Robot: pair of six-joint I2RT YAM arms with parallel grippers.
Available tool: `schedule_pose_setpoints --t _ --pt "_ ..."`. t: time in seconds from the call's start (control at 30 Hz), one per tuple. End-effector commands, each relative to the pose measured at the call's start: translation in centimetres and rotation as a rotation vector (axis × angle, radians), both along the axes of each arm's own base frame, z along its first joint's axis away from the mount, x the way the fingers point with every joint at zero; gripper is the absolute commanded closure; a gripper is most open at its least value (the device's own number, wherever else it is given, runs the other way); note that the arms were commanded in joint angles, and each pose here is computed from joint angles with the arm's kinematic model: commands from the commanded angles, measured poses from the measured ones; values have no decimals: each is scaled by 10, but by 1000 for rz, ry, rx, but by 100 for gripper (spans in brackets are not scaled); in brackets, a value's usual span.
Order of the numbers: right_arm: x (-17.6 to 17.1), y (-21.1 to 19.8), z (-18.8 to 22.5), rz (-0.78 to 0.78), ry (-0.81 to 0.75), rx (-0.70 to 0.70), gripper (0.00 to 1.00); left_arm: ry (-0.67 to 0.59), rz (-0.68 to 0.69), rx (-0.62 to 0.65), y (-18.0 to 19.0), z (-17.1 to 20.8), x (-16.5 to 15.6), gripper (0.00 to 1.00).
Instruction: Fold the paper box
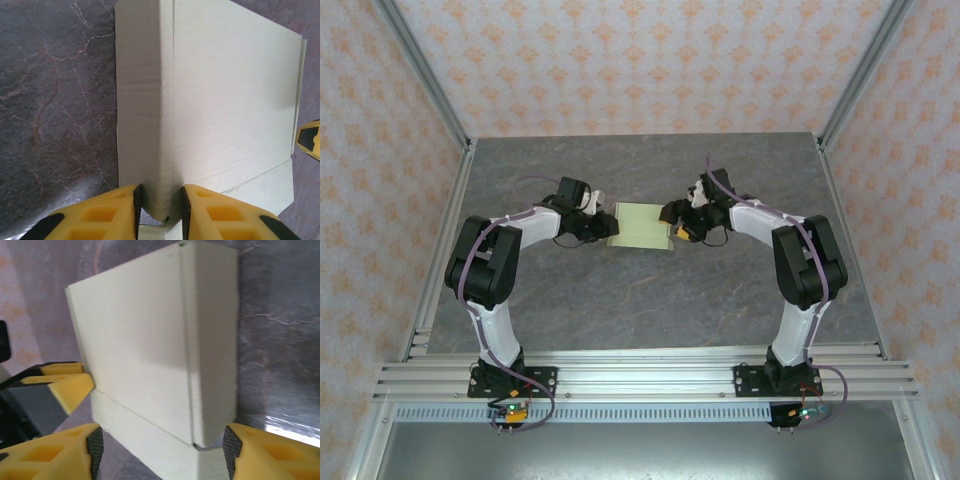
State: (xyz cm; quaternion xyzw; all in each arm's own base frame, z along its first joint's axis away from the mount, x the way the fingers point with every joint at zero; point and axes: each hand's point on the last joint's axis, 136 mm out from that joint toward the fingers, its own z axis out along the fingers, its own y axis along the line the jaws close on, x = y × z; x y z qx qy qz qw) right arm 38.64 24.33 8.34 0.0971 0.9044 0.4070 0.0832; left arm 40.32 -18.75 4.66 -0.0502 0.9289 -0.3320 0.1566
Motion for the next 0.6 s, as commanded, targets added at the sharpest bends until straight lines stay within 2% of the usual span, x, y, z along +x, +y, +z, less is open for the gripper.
schedule_pose_setpoints --t 0.0,0.1,0.23,0.57 --pt "5 9 -5 -6 53 86 33 158 56 68 20 -45 -23 72" --pt "8 11 -8 -13 70 103 31 154 56 65 20 -42 -23 72" --pt "10 6 -8 -9 67 75 30 184 55 132 30 -51 -28 72" --pt "15 9 -8 -8 68 114 25 181 93 129 37 -49 -27 74"
